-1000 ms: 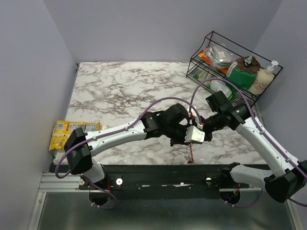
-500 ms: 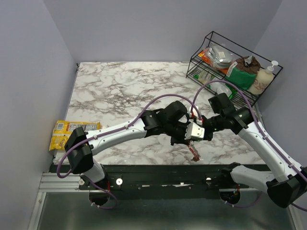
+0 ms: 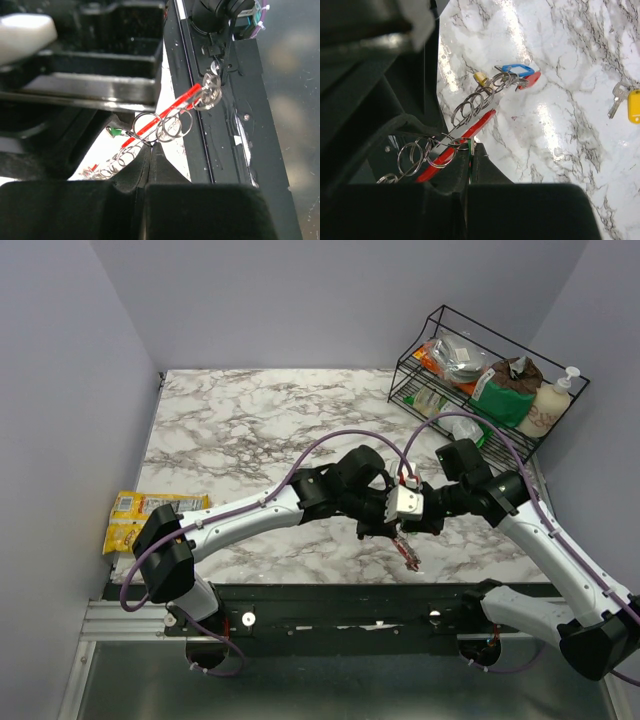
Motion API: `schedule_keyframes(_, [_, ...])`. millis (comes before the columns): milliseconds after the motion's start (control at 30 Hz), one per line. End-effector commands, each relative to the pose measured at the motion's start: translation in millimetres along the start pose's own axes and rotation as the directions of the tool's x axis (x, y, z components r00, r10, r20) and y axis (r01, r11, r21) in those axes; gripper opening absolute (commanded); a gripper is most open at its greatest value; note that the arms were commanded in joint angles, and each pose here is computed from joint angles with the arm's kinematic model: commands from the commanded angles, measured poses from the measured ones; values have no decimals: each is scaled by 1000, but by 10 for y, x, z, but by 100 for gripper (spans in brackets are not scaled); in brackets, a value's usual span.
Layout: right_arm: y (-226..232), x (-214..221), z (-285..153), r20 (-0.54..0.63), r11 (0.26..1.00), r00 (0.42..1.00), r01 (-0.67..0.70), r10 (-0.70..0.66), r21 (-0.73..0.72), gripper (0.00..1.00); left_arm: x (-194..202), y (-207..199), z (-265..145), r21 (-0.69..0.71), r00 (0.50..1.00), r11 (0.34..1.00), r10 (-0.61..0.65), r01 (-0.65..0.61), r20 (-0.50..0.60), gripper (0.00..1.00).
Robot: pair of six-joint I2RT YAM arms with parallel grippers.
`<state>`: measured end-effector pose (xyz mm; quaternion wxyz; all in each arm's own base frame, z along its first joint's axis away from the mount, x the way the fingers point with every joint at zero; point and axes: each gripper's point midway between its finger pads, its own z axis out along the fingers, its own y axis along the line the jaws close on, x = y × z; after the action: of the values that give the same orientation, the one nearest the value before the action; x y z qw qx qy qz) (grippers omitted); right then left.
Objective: Remove the keys from the keyring
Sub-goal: Remove the key from the keyring.
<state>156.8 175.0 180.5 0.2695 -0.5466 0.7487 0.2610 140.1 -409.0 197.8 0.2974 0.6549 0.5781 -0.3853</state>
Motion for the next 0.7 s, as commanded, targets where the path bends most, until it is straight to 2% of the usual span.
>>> schedule_keyframes(0, [424, -80, -84, 103, 948, 957, 285, -272, -145, 1, -130, 680, -348, -218, 972, 952, -189, 216, 137, 0])
schedule_keyframes(300, [463, -164, -132, 131, 949, 957, 278, -259, -152, 1, -229, 543, -433, -181, 974, 968, -141, 173, 176, 0])
schedule_keyframes(667, [636, -430, -407, 233, 929, 930, 327, -283, -175, 1, -188, 502, -441, -176, 977, 972, -124, 155, 176, 0])
